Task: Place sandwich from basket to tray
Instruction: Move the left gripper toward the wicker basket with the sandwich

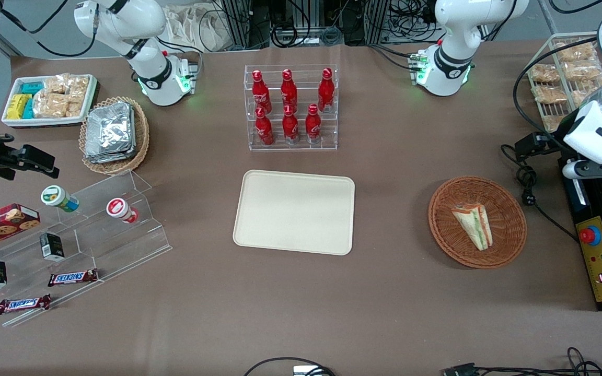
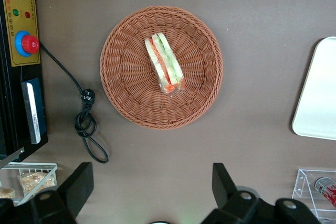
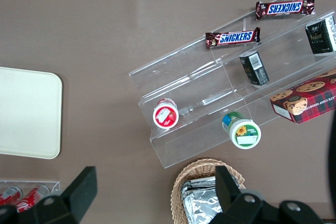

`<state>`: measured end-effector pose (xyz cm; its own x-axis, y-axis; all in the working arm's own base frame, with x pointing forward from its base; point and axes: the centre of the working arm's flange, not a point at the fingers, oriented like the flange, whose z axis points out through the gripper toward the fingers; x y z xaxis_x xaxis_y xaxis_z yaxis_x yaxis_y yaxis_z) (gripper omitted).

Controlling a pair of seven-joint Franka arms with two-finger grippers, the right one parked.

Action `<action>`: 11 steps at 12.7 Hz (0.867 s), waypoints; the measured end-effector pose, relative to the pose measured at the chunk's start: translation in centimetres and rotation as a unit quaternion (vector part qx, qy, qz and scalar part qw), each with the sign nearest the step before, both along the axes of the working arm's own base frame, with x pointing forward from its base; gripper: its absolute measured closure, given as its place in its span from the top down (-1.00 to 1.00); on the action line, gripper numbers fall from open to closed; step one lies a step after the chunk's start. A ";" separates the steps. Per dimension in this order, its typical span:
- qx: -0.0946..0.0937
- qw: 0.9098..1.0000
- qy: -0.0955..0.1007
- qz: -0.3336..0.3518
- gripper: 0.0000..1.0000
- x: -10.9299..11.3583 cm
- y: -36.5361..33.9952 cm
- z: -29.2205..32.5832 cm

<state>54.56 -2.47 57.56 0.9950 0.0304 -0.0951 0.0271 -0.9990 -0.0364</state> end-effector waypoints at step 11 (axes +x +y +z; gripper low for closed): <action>-0.001 1.000 0.005 0.027 1.00 0.2 3.1 -0.5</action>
<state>54.80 0.58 57.07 0.9910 0.0836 -0.1044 0.0803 -0.9961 -0.0357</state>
